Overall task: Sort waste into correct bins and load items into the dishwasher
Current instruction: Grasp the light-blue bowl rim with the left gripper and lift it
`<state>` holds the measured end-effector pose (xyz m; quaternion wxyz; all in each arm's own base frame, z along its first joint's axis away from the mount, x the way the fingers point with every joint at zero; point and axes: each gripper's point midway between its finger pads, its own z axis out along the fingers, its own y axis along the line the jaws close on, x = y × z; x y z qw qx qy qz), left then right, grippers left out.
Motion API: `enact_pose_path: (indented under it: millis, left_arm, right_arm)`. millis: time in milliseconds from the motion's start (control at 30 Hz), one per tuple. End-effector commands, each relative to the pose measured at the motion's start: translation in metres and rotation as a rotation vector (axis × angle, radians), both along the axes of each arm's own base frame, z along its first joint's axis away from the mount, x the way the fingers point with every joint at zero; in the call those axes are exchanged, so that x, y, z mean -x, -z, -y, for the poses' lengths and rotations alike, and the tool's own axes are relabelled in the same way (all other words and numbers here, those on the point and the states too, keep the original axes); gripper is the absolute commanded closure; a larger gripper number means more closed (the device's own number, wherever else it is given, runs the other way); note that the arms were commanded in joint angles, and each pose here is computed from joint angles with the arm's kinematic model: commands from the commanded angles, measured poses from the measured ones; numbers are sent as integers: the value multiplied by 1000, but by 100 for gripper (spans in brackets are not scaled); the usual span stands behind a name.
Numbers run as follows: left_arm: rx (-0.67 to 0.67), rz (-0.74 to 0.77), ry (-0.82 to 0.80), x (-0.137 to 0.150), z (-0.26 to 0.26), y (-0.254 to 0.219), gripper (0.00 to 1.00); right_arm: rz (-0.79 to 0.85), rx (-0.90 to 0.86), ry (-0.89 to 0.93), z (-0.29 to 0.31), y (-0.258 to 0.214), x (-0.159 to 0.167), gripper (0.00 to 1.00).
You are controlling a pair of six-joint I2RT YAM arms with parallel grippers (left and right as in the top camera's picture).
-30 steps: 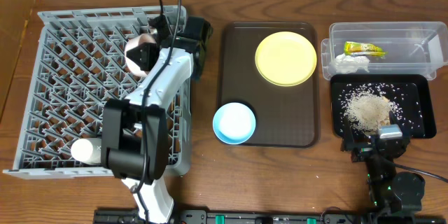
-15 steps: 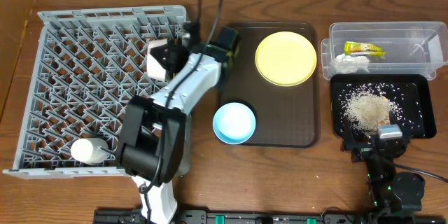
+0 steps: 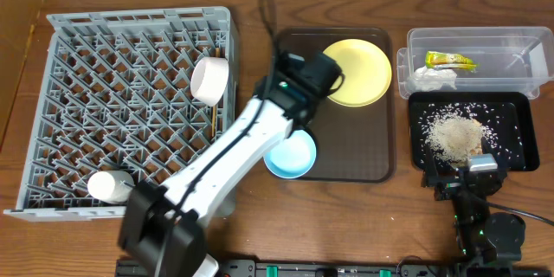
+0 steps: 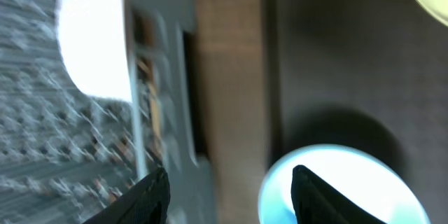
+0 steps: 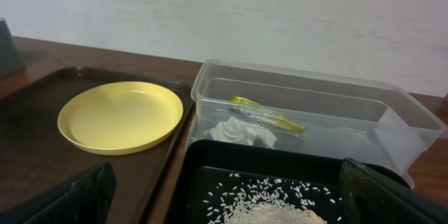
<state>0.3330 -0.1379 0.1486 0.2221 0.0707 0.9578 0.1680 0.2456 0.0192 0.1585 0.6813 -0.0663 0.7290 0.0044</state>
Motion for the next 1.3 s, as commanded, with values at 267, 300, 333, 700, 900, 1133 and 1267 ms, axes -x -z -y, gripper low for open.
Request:
enact_pose_path:
  millis: [267, 300, 333, 700, 900, 1133, 1267]
  left_arm:
    - [196, -273, -133, 44, -18, 78, 44]
    - [190, -284, -142, 47, -22, 84, 44]
    - [186, -293, -152, 50, -26, 89, 44]
    - [541, -433, -52, 72, 34, 135, 59]
    - [683, -471, -5, 74, 61, 129, 67]
    - [706, -448, 6, 68, 63, 124, 93]
    - [743, -365, 24, 46, 60, 96, 92]
  right_arm:
    - [2, 10, 13, 3, 1, 0, 1]
    - [2, 10, 13, 3, 1, 0, 1]
    - [2, 10, 13, 3, 1, 0, 1]
    - [2, 10, 13, 3, 1, 0, 1]
    - [2, 10, 13, 3, 1, 0, 1]
    - [2, 10, 13, 3, 1, 0, 1]
    - [2, 10, 13, 3, 1, 0, 1]
